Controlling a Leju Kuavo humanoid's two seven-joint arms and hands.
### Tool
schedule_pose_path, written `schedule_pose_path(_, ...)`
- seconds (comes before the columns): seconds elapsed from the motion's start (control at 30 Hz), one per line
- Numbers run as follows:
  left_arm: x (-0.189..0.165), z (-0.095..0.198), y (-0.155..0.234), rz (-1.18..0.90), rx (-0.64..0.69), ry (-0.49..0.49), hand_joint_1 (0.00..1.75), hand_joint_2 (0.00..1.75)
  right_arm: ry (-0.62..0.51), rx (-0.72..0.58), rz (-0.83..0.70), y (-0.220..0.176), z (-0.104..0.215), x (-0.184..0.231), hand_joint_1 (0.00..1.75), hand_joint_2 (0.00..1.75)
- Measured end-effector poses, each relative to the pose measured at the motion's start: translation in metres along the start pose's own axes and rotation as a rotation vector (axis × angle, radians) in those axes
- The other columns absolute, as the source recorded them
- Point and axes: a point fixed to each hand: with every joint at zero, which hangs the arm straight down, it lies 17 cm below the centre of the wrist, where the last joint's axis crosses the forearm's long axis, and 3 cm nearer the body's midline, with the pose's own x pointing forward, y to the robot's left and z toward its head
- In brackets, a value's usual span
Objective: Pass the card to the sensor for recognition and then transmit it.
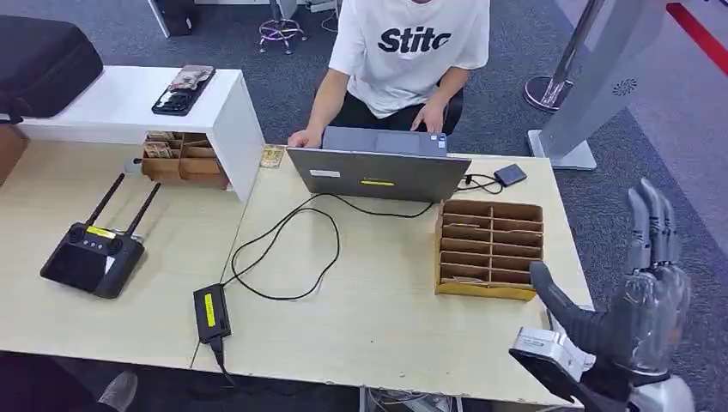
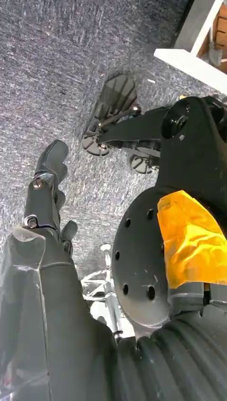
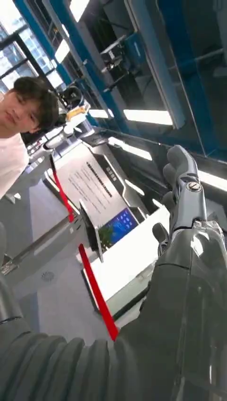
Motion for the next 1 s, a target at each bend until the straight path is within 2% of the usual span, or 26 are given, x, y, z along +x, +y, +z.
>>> schedule_pose_path(0.7, -0.001, 0.0, 0.001, -0.011, -0.001, 0.004, 0.0, 1.75, -0.029, 0.051, 0.024, 0.017, -0.005, 0.0, 0.0, 1.75)
schedule_pose_path(1.0, 0.002, 0.0, -0.001, -0.046, -0.022, -0.003, 0.0, 1.75, -0.056, 0.128, 0.054, 0.049, -0.047, -0.013, 0.0, 1.75)
